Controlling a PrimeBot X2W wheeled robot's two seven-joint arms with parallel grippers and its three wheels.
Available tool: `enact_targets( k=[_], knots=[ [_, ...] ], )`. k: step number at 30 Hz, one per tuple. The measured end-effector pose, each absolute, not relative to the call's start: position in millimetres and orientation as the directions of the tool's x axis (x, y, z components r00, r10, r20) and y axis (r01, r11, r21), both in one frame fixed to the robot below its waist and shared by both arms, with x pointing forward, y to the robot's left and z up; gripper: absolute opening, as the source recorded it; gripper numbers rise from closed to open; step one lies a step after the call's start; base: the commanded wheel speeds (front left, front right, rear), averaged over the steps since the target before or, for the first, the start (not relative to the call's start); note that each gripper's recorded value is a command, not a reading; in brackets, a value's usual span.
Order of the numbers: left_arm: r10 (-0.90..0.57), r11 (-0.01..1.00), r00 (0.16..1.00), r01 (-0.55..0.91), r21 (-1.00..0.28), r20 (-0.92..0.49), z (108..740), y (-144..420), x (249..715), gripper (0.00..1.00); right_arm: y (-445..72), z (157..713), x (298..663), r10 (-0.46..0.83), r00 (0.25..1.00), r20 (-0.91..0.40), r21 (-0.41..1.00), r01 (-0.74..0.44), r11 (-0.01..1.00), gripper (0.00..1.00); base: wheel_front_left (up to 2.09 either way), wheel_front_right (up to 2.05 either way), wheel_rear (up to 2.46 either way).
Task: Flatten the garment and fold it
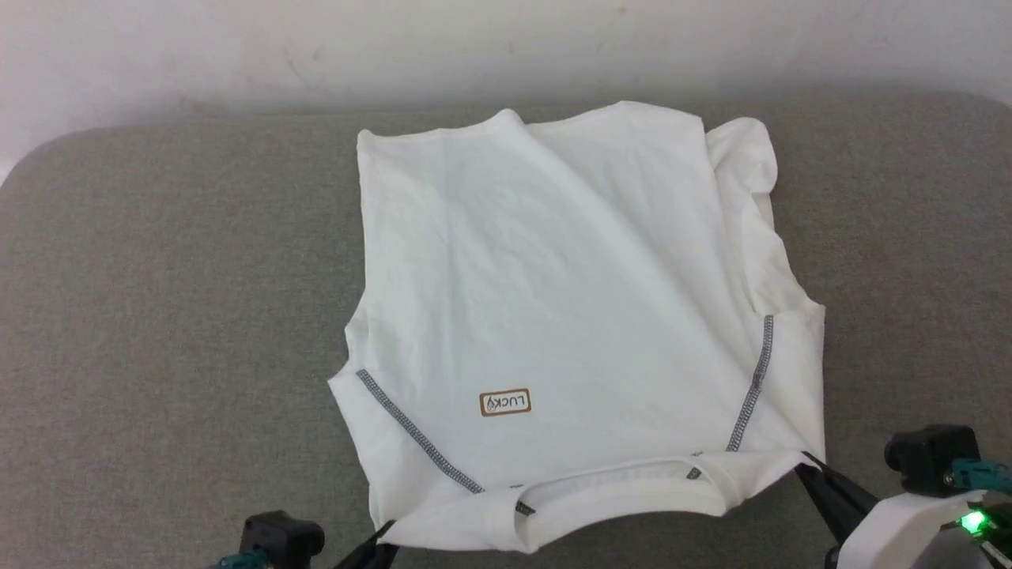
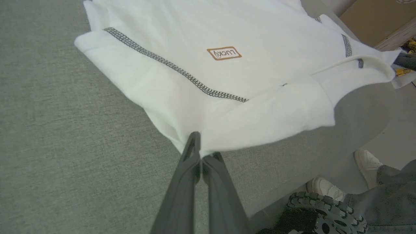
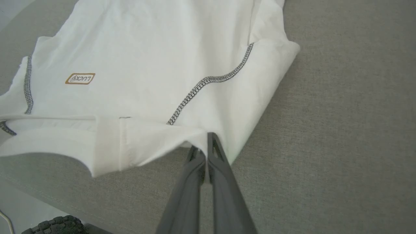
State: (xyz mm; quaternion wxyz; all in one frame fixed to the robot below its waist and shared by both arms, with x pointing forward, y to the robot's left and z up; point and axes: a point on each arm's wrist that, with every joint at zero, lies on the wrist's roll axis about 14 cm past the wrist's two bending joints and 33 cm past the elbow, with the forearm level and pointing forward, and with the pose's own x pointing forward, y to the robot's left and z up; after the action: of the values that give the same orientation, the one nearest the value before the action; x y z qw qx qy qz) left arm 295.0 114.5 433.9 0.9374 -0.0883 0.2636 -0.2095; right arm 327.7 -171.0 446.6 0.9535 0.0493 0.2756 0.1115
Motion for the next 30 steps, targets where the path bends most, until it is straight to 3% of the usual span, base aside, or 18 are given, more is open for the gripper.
enact_targets(
  k=[9, 16, 22, 30],
  knots=[
    [-0.461, 0.883, 0.742, 0.334, -0.328, -0.487, 449, 112, 266, 0.0, -163, 458, 294, 0.279, 0.784, -0.554, 0.208, -0.194, 0.959, 0.0, 0.0, 0.0, 0.0],
    [-0.455, 0.881, 0.81, 0.346, -0.324, -0.37, 486, 113, 282, 0.0, -165, 487, 298, 0.271, 0.828, -0.49, 0.193, -0.2, 0.961, 0.0, 0.0, 0.0, 0.0],
    [-0.441, 0.886, 0.87, 0.381, -0.265, -0.219, 524, 118, 318, 0.0, -161, 523, 331, 0.282, 0.887, -0.365, 0.155, -0.241, 0.958, 0.0, 0.0, 0.0, 0.0],
    [-0.434, 0.895, 0.9, 0.424, -0.142, -0.05, 573, 131, 407, 0.0, -142, 586, 419, 0.347, 0.923, -0.163, -0.013, -0.354, 0.935, 0.0, 0.0, 0.0, 0.0]
  ],
)
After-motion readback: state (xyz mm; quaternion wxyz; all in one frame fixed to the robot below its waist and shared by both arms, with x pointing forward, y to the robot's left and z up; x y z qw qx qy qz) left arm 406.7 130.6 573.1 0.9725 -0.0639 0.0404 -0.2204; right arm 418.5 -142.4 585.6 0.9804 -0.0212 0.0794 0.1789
